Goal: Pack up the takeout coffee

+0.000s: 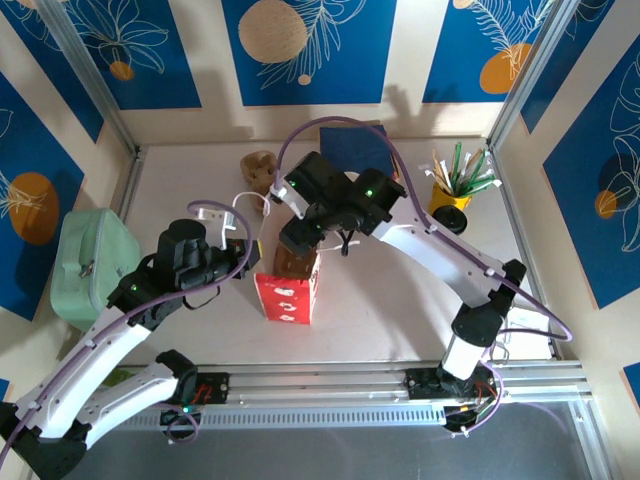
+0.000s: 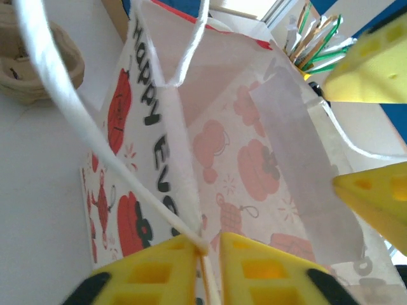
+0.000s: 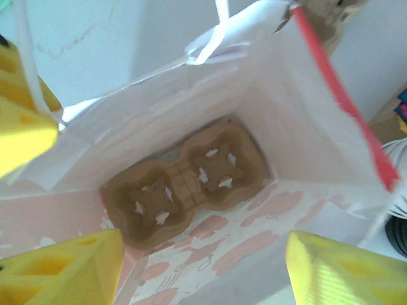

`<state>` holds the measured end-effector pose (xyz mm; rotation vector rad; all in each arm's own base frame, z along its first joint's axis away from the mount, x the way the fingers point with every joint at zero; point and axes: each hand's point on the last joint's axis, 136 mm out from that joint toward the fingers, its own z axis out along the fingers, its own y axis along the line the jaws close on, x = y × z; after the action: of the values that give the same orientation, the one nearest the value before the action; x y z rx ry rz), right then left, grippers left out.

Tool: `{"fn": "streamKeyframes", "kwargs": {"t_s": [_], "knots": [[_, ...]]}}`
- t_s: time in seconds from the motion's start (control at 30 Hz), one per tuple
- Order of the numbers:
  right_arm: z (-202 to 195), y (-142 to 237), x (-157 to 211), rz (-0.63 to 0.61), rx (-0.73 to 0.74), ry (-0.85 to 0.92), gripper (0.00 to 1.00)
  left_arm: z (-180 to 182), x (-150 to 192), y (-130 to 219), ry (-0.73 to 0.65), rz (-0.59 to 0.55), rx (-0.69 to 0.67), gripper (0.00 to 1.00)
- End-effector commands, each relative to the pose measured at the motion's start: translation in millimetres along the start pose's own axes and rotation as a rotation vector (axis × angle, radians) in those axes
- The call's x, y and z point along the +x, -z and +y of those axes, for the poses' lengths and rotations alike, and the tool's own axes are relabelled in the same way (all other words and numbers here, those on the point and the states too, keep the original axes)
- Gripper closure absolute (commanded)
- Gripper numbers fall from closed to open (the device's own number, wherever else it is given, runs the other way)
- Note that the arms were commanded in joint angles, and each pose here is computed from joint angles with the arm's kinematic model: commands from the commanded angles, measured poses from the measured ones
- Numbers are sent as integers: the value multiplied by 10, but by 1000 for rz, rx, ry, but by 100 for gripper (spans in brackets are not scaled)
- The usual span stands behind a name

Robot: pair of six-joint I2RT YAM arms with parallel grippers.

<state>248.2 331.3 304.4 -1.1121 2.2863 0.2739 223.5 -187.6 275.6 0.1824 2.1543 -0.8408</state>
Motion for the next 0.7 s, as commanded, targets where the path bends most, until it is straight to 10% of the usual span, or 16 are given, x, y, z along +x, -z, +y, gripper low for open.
{"fn": "streamKeyframes", "kwargs": {"t_s": [0.0, 0.33, 0.67], "knots": [[-188, 215, 3, -27, 105, -160, 28, -40, -79, 61, -6, -29, 3, 74], [-600, 313, 196, -65, 304, -627, 27, 52, -271, 342, -109, -86, -110, 57], [-642, -88, 336, 52, 165, -822, 36, 98, -335, 492, -140, -130, -149, 54]]}}
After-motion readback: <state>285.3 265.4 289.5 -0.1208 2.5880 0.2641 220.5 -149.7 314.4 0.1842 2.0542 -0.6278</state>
